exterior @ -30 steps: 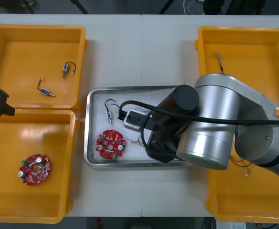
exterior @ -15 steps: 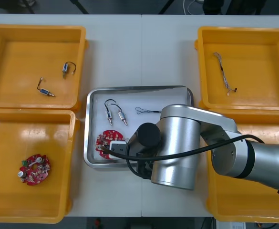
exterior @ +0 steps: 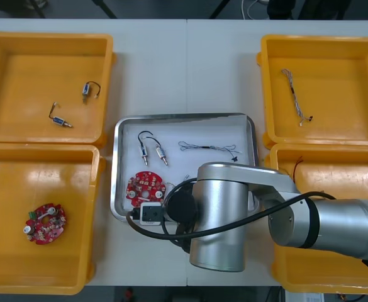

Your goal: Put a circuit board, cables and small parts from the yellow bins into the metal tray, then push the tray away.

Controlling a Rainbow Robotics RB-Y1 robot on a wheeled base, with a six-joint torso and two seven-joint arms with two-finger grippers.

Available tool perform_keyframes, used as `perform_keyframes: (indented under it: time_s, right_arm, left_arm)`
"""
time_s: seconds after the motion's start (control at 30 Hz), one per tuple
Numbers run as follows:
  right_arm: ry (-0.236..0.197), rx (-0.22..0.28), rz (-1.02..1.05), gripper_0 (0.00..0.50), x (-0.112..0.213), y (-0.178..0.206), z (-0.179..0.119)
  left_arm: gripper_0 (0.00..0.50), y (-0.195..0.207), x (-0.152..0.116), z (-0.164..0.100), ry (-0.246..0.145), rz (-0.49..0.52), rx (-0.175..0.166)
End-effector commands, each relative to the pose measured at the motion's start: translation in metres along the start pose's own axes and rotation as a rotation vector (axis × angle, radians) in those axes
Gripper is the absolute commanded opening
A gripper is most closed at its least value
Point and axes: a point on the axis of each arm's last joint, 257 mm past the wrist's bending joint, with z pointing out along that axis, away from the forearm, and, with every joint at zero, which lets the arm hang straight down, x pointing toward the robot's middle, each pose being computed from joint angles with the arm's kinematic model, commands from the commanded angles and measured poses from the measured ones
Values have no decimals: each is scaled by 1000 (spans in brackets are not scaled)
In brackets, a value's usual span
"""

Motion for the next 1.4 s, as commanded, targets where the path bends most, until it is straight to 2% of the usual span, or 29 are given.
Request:
perform_keyframes:
  time_s: [0.03,0.23,0.5,0.53,0.57,0.6,0.63,0.73,0.87,1.0,1.27,1.4]
  right_arm:
    - [-26,35,-46,500,-21,-2,0]
    - [-7,26,-43,500,-22,0,8]
    - [5,41,-52,500,-19,-1,11]
    - [9,41,-52,384,-18,-1,12]
    - [8,42,-53,314,-19,-2,11]
    - [11,41,-52,188,-18,-1,11]
    - [11,42,-51,97,-18,-2,11]
    - [16,47,-53,38,-16,-3,11]
    - [18,59,-53,9,-16,-6,11]
    - [18,81,-52,2,-17,-11,10]
    - [27,168,-62,0,-18,-39,4]
    - [48,216,-70,0,-17,-61,1]
  left_arm:
    - [500,9,-6,-15,-30,116,-34]
    - [500,9,-5,-14,-28,119,-34]
    - [500,9,-5,-14,-28,119,-34]
    - [500,9,-5,-14,-28,119,-34]
    - [500,9,-5,-14,-28,119,-34]
    - [500,9,-5,-14,-28,119,-34]
    - [500,9,-5,-14,-28,119,-34]
    - [500,9,-5,-14,-28,119,-34]
    - [500,9,-5,-14,-28,119,-34]
    - [500,9,-5,-14,-28,119,-34]
    - [500,9,-5,-14,-28,119,-34]
    - [500,9,-5,-14,-28,119,-34]
